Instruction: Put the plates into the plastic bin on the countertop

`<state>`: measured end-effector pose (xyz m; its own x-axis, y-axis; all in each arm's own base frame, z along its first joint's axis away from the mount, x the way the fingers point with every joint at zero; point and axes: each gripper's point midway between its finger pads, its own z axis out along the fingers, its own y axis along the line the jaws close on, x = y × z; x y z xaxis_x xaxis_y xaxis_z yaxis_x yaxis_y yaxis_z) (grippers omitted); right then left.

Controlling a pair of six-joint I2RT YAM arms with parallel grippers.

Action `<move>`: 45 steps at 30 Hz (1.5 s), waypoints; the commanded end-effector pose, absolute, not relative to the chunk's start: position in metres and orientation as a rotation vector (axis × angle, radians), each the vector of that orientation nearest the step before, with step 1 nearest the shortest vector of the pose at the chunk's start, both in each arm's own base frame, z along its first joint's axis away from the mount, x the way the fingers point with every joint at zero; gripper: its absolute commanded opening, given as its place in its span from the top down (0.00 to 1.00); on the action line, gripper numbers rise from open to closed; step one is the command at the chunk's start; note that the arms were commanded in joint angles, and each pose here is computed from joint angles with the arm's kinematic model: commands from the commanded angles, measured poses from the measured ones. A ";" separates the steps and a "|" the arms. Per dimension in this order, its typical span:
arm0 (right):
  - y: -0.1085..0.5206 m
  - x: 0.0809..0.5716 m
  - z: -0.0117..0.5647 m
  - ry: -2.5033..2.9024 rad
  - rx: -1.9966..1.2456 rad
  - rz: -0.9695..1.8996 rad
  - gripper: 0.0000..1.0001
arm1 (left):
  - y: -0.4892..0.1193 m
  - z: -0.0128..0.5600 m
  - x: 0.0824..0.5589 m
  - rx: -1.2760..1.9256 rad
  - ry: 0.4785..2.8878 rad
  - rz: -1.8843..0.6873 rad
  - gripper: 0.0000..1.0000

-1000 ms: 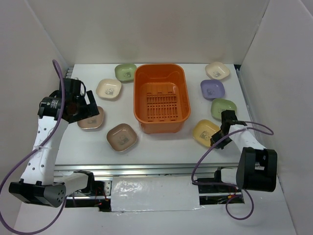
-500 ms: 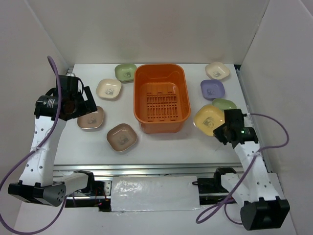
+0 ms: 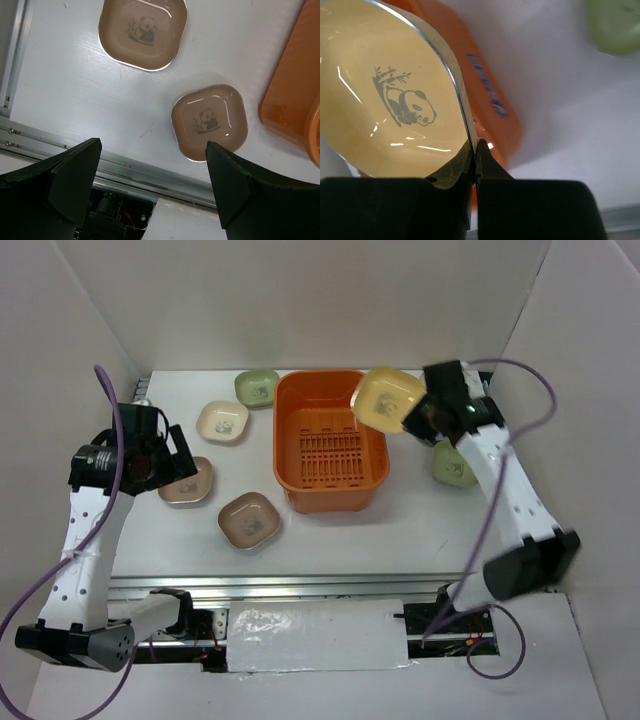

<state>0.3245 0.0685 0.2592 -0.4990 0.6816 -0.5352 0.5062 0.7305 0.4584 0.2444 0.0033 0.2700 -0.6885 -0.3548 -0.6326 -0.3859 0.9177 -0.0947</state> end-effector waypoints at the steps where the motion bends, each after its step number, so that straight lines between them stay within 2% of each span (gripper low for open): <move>1: 0.131 0.395 0.253 2.345 0.621 0.351 1.00 | -0.003 0.267 0.239 -0.554 2.380 -0.013 0.01; 2: 0.144 0.413 0.273 2.321 0.567 0.380 1.00 | -0.005 0.261 0.237 -0.557 2.397 -0.018 0.01; 3: 0.158 0.415 0.269 2.367 0.526 0.370 1.00 | -0.006 0.260 0.234 -0.567 2.391 -0.032 0.01; 4: 0.171 0.433 0.232 2.465 0.513 0.324 1.00 | -0.009 0.257 0.231 -0.568 2.400 -0.057 0.01; 5: 0.184 0.450 0.254 2.425 0.468 0.371 1.00 | -0.011 0.247 0.228 -0.573 2.425 -0.068 0.01; 6: 0.192 0.456 0.211 2.555 0.455 0.294 1.00 | -0.015 0.244 0.225 -0.582 2.426 -0.100 0.01; 7: 0.202 0.471 0.234 2.495 0.424 0.338 1.00 | -0.022 0.230 0.220 -0.579 2.469 -0.139 0.01; 10: 0.215 0.478 0.189 2.596 0.379 0.306 1.00 | -0.038 0.199 0.210 -0.582 2.557 -0.227 0.01; 15: 0.227 0.480 0.148 2.623 0.350 0.361 0.97 | -0.050 0.154 0.195 -0.603 2.659 -0.288 0.01; 18: 0.232 0.487 0.143 2.613 0.329 0.358 0.89 | -0.054 0.136 0.187 -0.616 2.695 -0.306 0.01; 19: 0.235 0.489 0.144 2.605 0.327 0.363 0.77 | -0.055 0.132 0.187 -0.619 2.697 -0.315 0.01; 21: 0.241 0.496 0.156 2.559 0.319 0.402 0.70 | -0.056 0.120 0.184 -0.638 2.717 -0.312 0.01; 22: 0.242 0.500 0.162 2.537 0.327 0.420 0.54 | -0.056 0.116 0.184 -0.662 2.721 -0.302 0.01; 23: 0.243 0.503 0.174 2.502 0.327 0.442 0.45 | -0.056 0.113 0.186 -0.668 2.714 -0.308 0.01; 24: 0.245 0.507 0.189 2.467 0.323 0.467 0.41 | -0.056 0.106 0.185 -0.680 2.722 -0.304 0.01; 25: 0.247 0.509 0.200 2.437 0.323 0.485 0.08 | -0.056 0.106 0.187 -0.702 2.728 -0.301 0.01; 26: 0.247 0.509 0.221 2.393 0.317 0.510 0.00 | -0.054 0.109 0.191 -0.717 2.710 -0.288 0.01; 31: 0.261 0.480 0.329 2.195 0.209 0.684 0.00 | -0.055 0.107 0.207 -0.835 2.655 -0.284 0.01; 34: 0.254 0.425 0.416 2.025 0.124 0.796 0.00 | -0.062 0.085 0.212 -0.897 2.675 -0.287 0.05; 35: 0.257 0.412 0.412 2.039 0.100 0.806 0.00 | -0.065 0.076 0.211 -0.907 2.692 -0.288 0.05; 37: 0.247 0.377 0.451 1.953 0.066 0.858 0.00 | -0.069 0.064 0.217 -0.938 2.698 -0.283 0.10; 38: 0.248 0.366 0.444 1.972 0.049 0.867 0.00 | -0.072 0.058 0.217 -0.936 2.711 -0.273 0.14; 40: 0.236 0.337 0.467 1.914 0.034 0.901 0.00 | -0.076 0.046 0.220 -0.962 2.726 -0.259 0.21; 43: 0.223 0.309 0.477 1.883 0.031 0.921 0.00 | -0.067 0.031 0.220 -1.010 2.736 -0.109 0.51; 44: 0.220 0.304 0.475 1.887 0.035 0.918 0.00 | -0.067 0.030 0.217 -1.012 2.743 -0.079 0.70; 45: 0.216 0.300 0.479 1.878 0.040 0.918 0.00 | -0.066 0.030 0.217 -1.043 2.729 -0.057 0.75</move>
